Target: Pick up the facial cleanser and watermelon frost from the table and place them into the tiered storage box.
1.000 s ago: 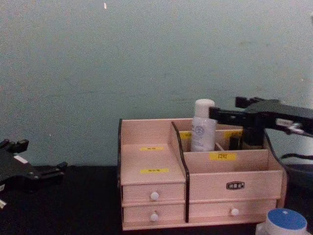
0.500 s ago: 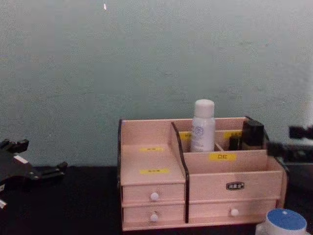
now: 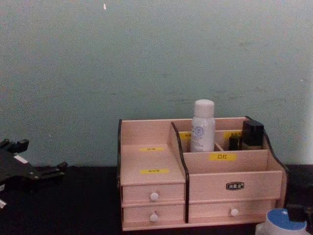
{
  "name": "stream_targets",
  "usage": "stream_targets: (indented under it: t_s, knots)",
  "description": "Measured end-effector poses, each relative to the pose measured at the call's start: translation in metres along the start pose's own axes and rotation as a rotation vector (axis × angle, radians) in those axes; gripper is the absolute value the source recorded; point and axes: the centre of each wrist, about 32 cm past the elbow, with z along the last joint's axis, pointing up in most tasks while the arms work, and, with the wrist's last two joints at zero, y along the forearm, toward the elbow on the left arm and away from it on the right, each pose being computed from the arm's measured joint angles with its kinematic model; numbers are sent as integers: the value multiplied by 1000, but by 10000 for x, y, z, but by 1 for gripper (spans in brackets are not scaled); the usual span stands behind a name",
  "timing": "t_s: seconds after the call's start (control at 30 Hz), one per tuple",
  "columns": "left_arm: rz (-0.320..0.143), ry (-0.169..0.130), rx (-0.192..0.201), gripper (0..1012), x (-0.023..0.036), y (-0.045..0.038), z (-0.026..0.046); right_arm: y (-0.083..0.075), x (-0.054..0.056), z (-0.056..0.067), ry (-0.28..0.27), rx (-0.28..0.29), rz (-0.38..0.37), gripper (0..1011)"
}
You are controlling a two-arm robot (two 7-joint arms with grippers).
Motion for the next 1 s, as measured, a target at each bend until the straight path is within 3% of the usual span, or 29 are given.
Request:
stream_targets:
  t_s: [0.47, 1.0]
  knots:
    - [0, 0, 0, 1001, 0, 0, 0, 116, 42, -47, 15, -83, -32, 1000]
    - [0, 0, 0, 1001, 0, 0, 0, 218, 113, -73, 16, -110, -24, 1000]
